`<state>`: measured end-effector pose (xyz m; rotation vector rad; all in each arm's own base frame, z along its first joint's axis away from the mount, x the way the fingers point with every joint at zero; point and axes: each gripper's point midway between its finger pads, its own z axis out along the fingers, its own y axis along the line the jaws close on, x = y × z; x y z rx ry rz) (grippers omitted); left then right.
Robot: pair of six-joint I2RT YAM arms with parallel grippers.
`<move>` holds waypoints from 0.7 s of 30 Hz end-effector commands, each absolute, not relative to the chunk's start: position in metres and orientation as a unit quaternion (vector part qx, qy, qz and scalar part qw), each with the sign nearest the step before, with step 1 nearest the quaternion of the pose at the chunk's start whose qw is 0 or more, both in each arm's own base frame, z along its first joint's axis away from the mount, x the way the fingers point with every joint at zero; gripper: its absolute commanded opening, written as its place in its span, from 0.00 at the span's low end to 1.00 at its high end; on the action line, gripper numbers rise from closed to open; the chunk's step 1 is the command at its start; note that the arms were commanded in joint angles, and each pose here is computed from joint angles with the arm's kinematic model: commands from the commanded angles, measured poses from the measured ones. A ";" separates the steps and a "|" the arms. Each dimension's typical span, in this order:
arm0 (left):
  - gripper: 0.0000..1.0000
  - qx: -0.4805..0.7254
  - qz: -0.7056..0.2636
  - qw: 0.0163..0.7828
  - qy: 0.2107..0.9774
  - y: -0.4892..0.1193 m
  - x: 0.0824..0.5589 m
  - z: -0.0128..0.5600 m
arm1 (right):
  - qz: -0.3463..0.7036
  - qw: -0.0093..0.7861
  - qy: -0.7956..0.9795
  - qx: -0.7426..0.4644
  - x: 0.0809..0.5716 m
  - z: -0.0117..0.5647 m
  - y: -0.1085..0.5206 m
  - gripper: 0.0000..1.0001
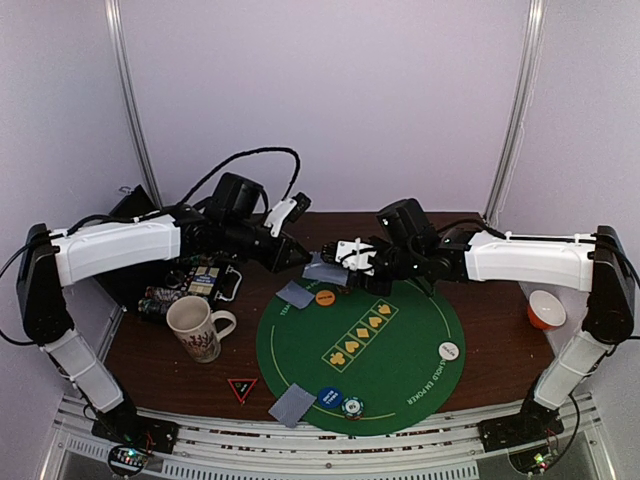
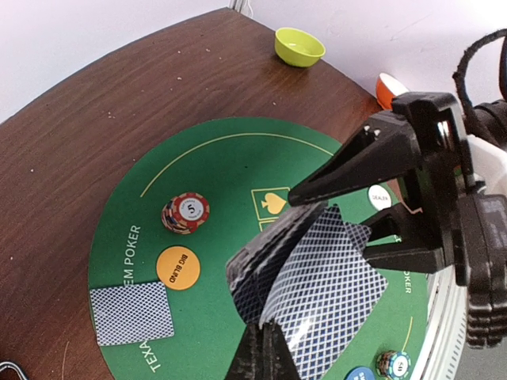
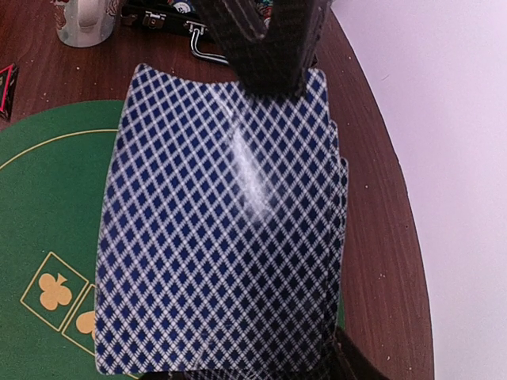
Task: Distribute texas hold em gaming equipment
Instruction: Pick up the poker card from the face-down deck piles.
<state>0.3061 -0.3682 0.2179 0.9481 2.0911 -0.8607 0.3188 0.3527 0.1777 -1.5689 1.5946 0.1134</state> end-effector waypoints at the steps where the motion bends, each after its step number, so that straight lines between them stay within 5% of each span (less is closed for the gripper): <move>1: 0.00 0.350 -0.333 0.349 0.803 -0.375 0.322 0.227 | 0.047 0.453 0.635 -0.624 0.321 0.192 0.352 0.45; 15: 0.03 0.336 -0.329 0.337 0.816 -0.374 0.326 0.223 | 0.072 0.459 0.638 -0.614 0.318 0.198 0.355 0.45; 21: 0.15 0.333 -0.329 0.341 0.815 -0.373 0.327 0.227 | 0.077 0.458 0.641 -0.611 0.320 0.198 0.355 0.45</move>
